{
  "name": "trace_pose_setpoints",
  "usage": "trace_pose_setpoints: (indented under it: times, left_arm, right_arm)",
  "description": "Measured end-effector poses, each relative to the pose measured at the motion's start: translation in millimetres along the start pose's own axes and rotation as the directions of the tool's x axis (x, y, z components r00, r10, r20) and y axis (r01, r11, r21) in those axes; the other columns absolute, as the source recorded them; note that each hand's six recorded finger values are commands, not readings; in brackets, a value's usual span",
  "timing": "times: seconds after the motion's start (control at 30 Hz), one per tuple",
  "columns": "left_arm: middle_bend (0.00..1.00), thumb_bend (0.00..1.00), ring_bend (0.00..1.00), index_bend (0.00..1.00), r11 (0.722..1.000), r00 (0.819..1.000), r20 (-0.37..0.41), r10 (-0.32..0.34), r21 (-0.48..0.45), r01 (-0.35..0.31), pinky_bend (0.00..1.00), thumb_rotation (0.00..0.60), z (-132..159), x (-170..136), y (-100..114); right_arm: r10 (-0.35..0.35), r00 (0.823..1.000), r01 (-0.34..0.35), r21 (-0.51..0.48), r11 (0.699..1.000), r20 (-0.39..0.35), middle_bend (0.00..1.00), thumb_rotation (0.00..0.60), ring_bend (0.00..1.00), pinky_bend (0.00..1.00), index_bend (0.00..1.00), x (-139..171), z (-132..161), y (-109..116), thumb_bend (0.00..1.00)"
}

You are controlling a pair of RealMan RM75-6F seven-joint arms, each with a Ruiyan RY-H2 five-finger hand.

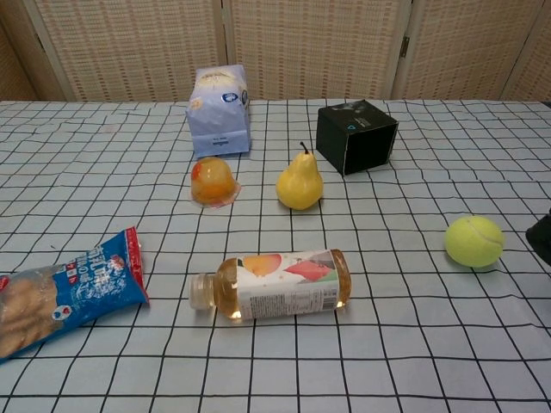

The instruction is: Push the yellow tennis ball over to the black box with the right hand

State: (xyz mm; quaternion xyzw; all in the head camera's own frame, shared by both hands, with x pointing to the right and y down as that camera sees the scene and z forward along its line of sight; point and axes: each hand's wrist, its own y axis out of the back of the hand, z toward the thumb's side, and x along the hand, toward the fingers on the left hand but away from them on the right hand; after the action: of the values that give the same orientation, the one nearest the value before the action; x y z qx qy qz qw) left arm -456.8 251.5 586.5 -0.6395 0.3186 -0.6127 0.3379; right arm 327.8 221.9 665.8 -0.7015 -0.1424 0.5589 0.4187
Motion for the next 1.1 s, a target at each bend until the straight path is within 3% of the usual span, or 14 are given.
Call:
trace_pose_setpoints:
  times: [0.37,0.9,1.1]
  left_arm:
    - [0.23,0.42,0.23,0.25,1.000,1.000,-0.016,0.011,-0.001,-0.011,0.37,0.600,-4,0,2]
    - [0.24,0.42,0.23,0.26,1.000,1.000,-0.010,0.012,-0.008,-0.012,0.37,0.600,-3,-1,4]
    - [0.24,0.42,0.23,0.26,1.000,1.000,-0.013,0.011,-0.012,-0.011,0.37,0.600,-4,-1,4]
  right_arm:
    - [0.022,1.000,-0.023,-0.011,1.000,-0.022,0.92,0.600,0.77,1.00,1.00,-28,15,-13,0.92]
    - [0.018,1.000,-0.019,-0.022,1.000,-0.016,0.92,0.600,0.77,1.00,1.00,-61,13,-24,0.92]
    - [0.045,0.999,-0.046,-0.022,0.999,-0.031,0.92,0.600,0.77,1.00,1.00,-72,12,-25,0.92]
